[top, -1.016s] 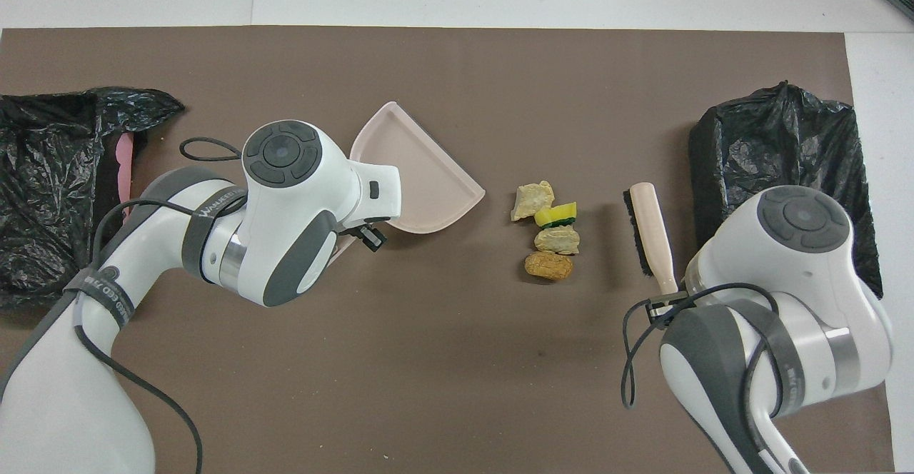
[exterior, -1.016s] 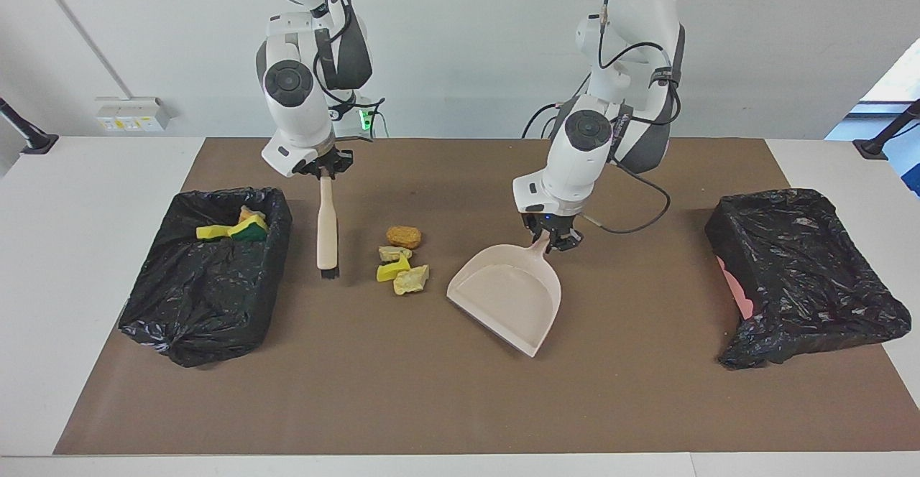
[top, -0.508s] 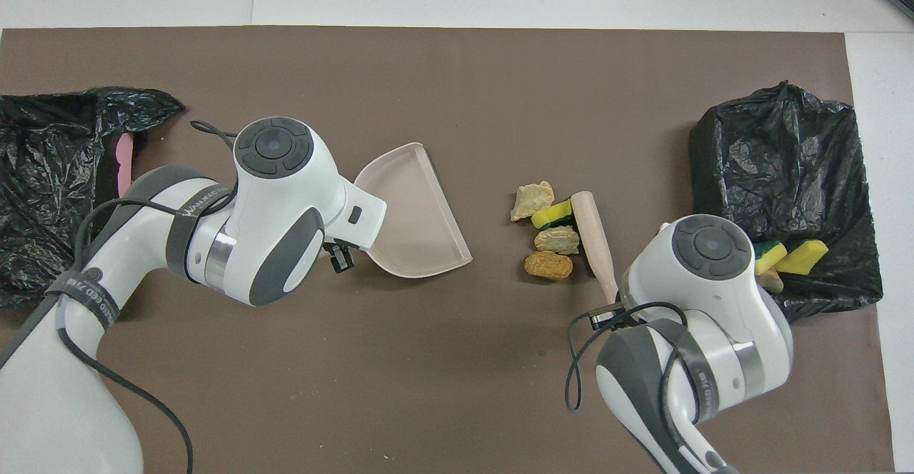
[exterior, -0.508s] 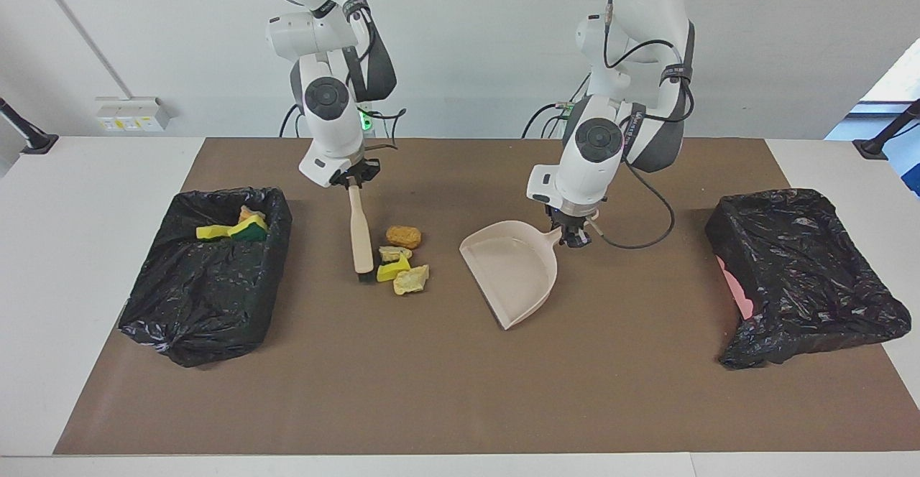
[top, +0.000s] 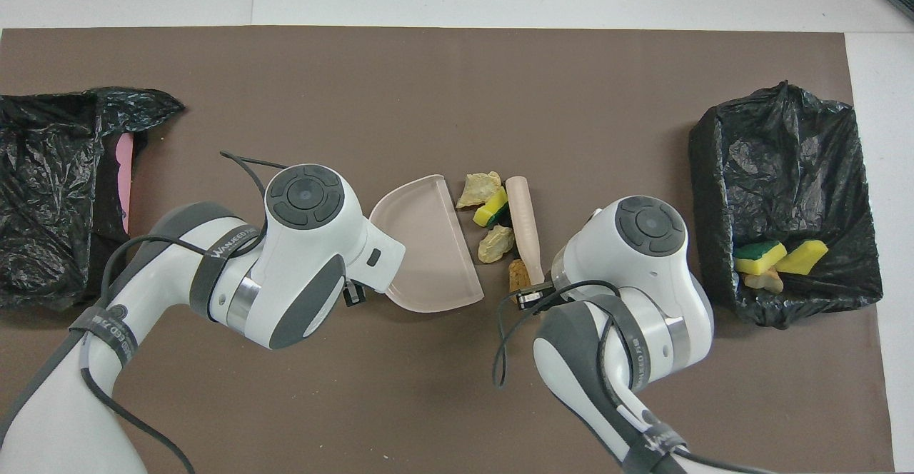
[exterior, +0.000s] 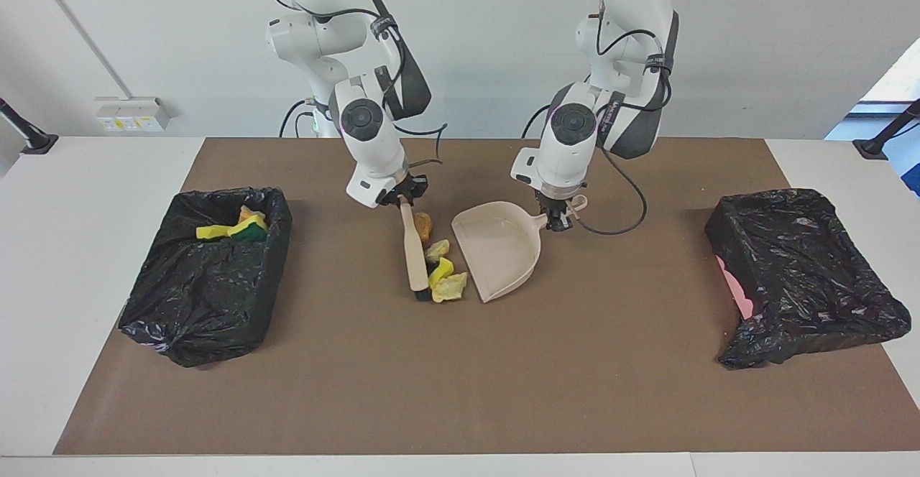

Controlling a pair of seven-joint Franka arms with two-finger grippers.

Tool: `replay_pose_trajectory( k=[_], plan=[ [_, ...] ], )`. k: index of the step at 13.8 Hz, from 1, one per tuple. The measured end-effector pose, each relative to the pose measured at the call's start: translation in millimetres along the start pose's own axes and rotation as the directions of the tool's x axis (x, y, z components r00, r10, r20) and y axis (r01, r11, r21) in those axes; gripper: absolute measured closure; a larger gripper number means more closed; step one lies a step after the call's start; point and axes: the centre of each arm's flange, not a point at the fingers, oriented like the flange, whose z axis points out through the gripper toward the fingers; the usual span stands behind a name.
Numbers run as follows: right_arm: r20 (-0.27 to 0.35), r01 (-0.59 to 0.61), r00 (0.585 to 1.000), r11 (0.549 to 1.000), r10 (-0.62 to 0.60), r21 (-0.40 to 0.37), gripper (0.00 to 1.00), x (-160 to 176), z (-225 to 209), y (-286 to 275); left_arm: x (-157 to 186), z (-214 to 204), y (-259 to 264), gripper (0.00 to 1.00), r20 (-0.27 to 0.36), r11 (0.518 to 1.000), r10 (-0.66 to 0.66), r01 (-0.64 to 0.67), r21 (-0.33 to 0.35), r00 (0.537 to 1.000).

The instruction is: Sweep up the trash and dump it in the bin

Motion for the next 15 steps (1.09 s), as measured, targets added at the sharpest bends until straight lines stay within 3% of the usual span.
replay_pose_trajectory(
  k=[2, 5, 9, 10, 11, 13, 15],
  plan=[
    [0.033, -0.037, 0.999, 0.994, 0.034, 0.098, 0.74, -2, 6, -24, -3, 6, 6, 0.68, 0.002, 1.000, 0.002, -0.002, 0.002, 1.000],
    [0.153, -0.054, 0.988, 0.977, 0.023, 0.204, 0.74, -9, -5, -33, -9, 15, 10, 0.68, -0.004, 1.000, -0.001, 0.001, 0.013, 1.000],
    [0.267, -0.066, 0.964, 0.965, -0.004, 0.254, 0.74, -28, -88, 11, -12, 15, 12, 0.68, -0.009, 1.000, 0.000, 0.000, 0.020, 1.000],
    [0.280, -0.069, 0.960, 0.972, 0.004, 0.223, 0.74, -41, -108, 27, -12, 16, 12, 0.68, -0.010, 1.000, 0.002, -0.001, 0.023, 1.000],
    [0.274, -0.081, 0.961, 0.986, 0.040, 0.143, 0.74, -53, -119, 43, -13, 16, 12, 0.68, -0.013, 1.000, 0.009, -0.008, 0.026, 1.000],
    [0.220, -0.101, 0.970, 0.995, 0.100, -0.004, 0.74, -74, -110, 64, -13, 16, 12, 0.68, -0.018, 0.998, 0.059, -0.058, 0.034, 0.998],
    [0.201, -0.093, 0.974, 0.994, 0.101, -0.052, 0.74, -89, -86, 69, -13, 16, 12, 0.68, -0.016, 0.994, 0.109, -0.108, 0.034, 0.994]
  ],
)
